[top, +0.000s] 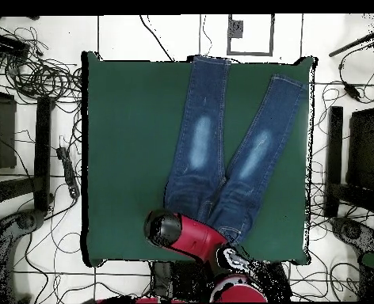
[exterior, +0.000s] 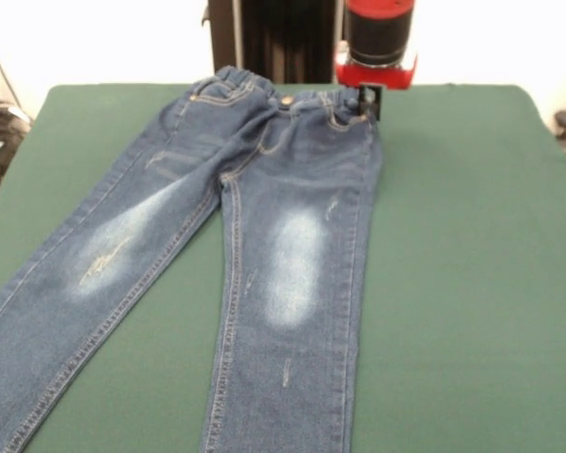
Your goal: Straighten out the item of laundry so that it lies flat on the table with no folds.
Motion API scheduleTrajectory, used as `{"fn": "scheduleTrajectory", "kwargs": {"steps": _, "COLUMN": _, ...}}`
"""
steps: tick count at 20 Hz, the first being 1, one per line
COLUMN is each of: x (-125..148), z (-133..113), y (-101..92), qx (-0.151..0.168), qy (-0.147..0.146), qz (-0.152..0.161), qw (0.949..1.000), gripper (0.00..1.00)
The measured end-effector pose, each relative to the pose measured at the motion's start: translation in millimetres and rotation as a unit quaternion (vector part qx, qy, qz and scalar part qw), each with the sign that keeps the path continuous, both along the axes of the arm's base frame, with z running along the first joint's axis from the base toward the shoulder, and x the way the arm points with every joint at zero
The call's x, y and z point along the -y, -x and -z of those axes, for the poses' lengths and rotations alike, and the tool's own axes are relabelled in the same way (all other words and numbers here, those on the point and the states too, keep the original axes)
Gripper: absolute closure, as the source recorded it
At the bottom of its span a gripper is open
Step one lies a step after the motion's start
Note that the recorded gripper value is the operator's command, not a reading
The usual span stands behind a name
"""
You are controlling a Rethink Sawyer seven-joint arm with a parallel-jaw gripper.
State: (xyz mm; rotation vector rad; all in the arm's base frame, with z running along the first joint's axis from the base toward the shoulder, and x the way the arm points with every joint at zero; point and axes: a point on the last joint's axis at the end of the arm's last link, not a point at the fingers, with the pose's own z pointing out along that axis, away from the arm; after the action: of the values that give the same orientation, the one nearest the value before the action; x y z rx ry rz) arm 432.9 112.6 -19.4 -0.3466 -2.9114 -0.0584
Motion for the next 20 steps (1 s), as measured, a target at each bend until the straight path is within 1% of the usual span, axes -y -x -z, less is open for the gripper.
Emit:
{"fn": "scheduleTrajectory", "kwargs": {"steps": 7, "x": 1, "z": -11, "y": -13.9, "qx": 0.013, "qy": 0.002, "qz": 0.021, "qw": 0.9997, "gripper": 1.00}}
{"fn": "scheduleTrajectory", "kwargs": {"steps": 13, "x": 0, "z": -14, "y": -19.7, "qx": 0.018, "qy": 0.003, "qz": 0.031, "qw": 0.9993, "gripper": 1.00}}
{"fn": "scheduleTrajectory", "kwargs": {"steps": 14, "x": 0, "z": -15, "y": -20.4, "qx": 0.019, "qy": 0.003, "qz": 0.033, "qw": 0.9993, "gripper": 0.00}}
{"fn": "scheduleTrajectory", "kwargs": {"steps": 20, "x": -1, "z": -17, "y": -22.9, "qx": 0.023, "qy": 0.003, "qz": 0.033, "qw": 0.9992, "gripper": 0.00}}
